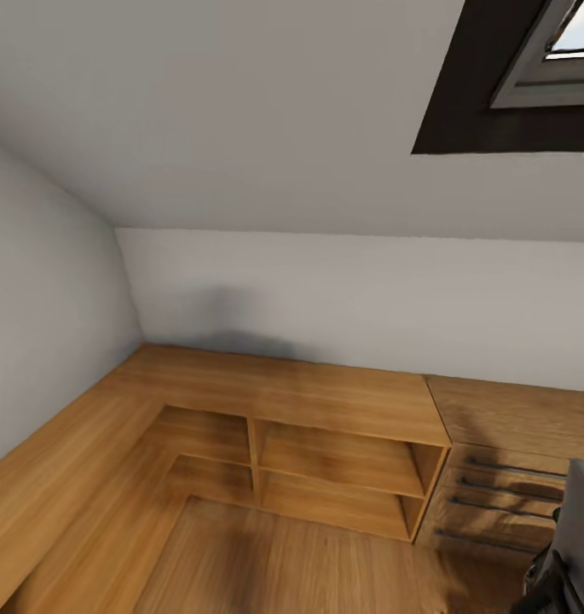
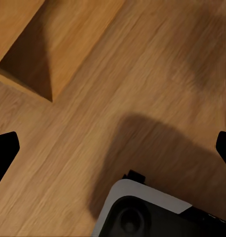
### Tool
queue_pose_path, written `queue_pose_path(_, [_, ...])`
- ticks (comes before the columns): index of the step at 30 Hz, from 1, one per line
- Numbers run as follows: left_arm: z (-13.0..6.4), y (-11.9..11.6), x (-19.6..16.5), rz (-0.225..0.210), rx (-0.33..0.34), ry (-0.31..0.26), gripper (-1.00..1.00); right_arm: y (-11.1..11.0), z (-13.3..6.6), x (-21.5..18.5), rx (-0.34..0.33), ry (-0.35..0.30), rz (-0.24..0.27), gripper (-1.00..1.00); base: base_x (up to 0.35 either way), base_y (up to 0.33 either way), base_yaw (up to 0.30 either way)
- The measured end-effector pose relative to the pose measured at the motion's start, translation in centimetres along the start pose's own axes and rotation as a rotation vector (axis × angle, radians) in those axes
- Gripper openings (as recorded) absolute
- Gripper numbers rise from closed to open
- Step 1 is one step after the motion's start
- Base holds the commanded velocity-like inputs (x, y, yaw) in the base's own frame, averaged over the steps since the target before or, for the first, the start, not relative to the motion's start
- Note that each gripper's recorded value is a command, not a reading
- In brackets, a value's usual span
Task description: In the bedroom, organize the workspace by keeping the computer under the desk, ensuring the monitor is on the desk, placing the keyboard on the desk next to the monitor, placing the mouse on the desk next to the keyboard, moving the folder from the swivel chair onto the desk next to the mouse, stacking the notebook on top of the folder with the pen on top of the notebook, and positioning the swivel chair next to the desk.
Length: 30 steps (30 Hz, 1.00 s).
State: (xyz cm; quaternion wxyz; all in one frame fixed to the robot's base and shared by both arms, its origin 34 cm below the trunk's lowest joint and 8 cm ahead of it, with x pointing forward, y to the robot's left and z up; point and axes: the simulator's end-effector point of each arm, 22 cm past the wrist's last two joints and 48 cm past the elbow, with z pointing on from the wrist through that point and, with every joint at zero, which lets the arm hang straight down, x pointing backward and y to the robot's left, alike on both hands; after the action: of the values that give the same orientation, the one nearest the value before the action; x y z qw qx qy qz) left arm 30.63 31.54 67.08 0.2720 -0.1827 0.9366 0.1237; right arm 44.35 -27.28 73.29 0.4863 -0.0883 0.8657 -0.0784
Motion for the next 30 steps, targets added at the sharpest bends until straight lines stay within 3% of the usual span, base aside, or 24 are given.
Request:
queue_pose_path(21, [-0.02, 0.06, 0.3, 0.004, -0.001, 0.007, 1.0, -0.45, -0.08, 0.51, 0.031, 0.018, 0.031, 1.0, 0.231, 0.173, -0.269])
queue_pose_path(30, [0.0, 0.13, 0.58, 0.006, -0.003, 0.014, 1.0, -0.43, -0.11, 0.84, 0.032, 0.026, 0.033, 1.0, 0.066, 0.05, -0.241])
